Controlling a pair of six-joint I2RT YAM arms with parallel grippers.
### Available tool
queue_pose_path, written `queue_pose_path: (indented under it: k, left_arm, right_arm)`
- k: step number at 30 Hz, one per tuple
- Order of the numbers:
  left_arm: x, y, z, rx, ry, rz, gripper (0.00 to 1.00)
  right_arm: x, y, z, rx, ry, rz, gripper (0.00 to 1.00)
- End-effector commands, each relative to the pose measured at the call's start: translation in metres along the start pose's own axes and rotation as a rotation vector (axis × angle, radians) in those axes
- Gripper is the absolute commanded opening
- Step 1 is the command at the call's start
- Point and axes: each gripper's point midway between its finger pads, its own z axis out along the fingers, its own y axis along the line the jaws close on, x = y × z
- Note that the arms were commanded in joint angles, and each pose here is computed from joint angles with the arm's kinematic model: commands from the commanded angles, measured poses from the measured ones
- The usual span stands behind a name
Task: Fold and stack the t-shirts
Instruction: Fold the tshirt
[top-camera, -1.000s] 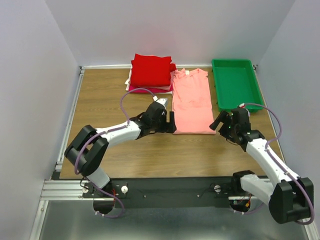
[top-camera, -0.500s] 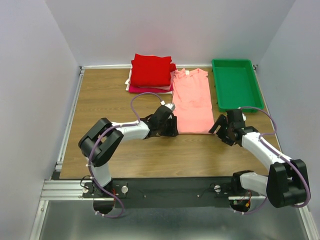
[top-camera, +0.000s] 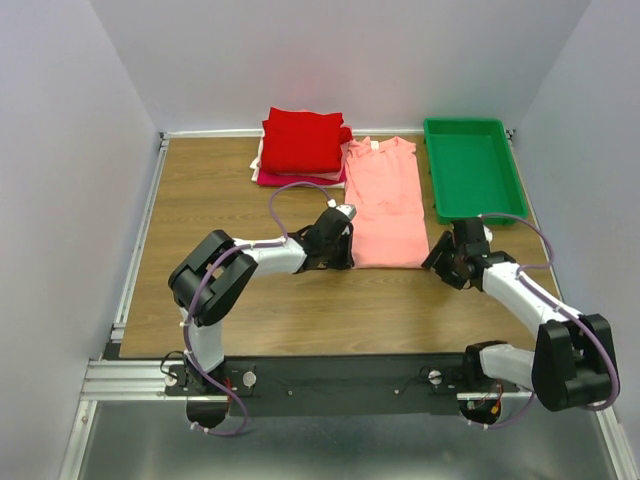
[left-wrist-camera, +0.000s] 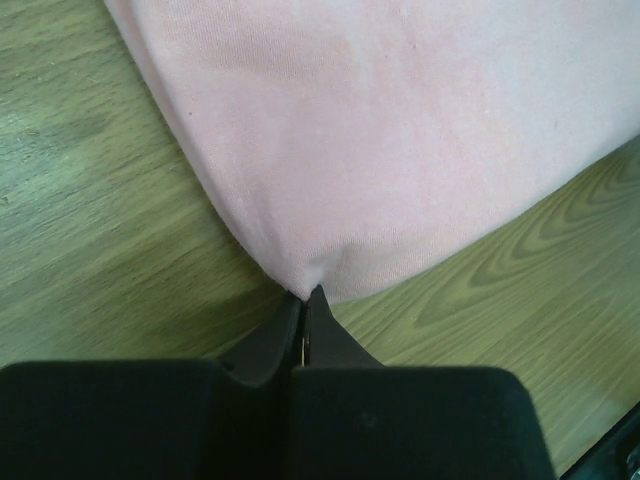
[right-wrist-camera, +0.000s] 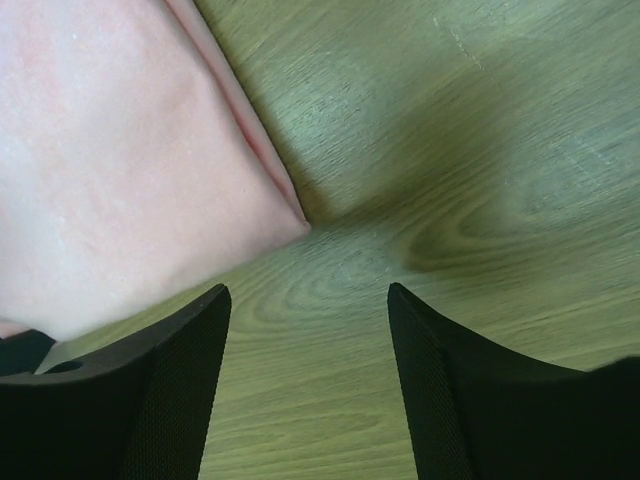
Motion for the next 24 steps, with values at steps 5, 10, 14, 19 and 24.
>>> queue_pose_path:
  k: [5,10,14,19,24]
  left_arm:
    - [0.011,0.007,-0.001,-0.028,0.03,0.015,0.0]
    - [0.012,0.006,-0.001,-0.026,0.034,0.011,0.0]
    - [0.012,0.005,-0.003,-0.024,0.032,0.01,0.0]
    - [0.018,0.001,-0.009,-0.024,0.031,0.005,0.0]
    - [0.036,-0.005,-0.027,-0.015,0.032,0.008,0.0]
  right_arm:
    - [-0.02,0.012,0.008,-0.005,-0.036,0.005,0.52]
    - [-0.019,0.019,0.022,-0.007,0.001,-0.01,0.47]
    - [-0.008,0.023,0.03,-0.03,0.063,-0.024,0.2]
    - [0.007,0.02,0.024,-0.065,0.1,-0.023,0.0]
    - [0.021,0.015,0.003,-0.142,0.082,-0.061,0.0]
